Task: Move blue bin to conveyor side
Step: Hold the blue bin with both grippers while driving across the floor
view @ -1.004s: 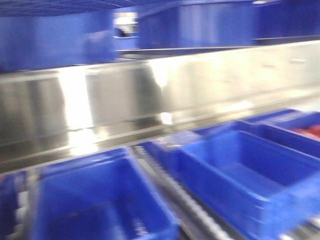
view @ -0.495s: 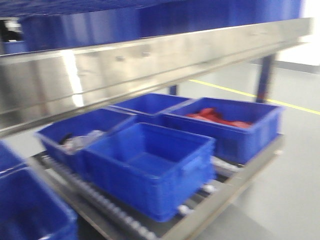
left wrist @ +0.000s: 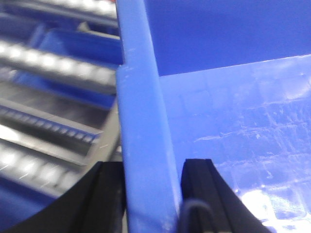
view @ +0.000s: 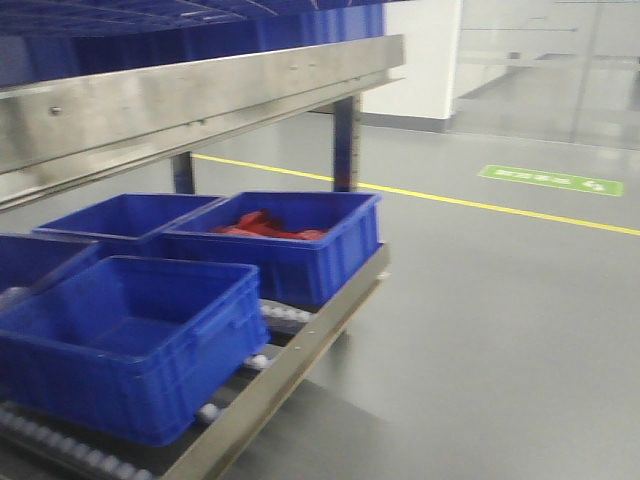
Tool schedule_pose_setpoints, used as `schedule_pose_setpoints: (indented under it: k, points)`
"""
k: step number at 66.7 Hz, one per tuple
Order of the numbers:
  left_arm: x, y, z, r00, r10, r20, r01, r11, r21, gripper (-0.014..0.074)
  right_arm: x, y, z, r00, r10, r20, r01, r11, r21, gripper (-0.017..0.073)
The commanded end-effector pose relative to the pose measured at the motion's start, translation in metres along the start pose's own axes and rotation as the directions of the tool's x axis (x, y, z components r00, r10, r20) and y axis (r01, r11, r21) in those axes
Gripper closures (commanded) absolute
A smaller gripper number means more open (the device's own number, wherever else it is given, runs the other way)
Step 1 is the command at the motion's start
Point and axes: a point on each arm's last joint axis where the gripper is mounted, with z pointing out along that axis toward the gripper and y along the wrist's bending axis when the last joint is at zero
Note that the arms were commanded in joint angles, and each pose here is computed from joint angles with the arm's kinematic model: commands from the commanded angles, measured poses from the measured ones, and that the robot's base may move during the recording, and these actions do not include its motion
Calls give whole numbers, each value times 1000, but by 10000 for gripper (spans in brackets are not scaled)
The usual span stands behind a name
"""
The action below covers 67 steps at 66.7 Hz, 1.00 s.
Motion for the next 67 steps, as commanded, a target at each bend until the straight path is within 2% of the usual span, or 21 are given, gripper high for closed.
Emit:
schedule_pose_setpoints:
  k: [1,67]
  points:
    - [-8,-8,-14,993,3,115,-12,997,72,610,-15,1,-12,983,0,184,7,999,-37,638]
    - [-8,-8,-14,993,3,115,-12,997,72,610,-15,1,-12,983,0,184,7,999,-37,638]
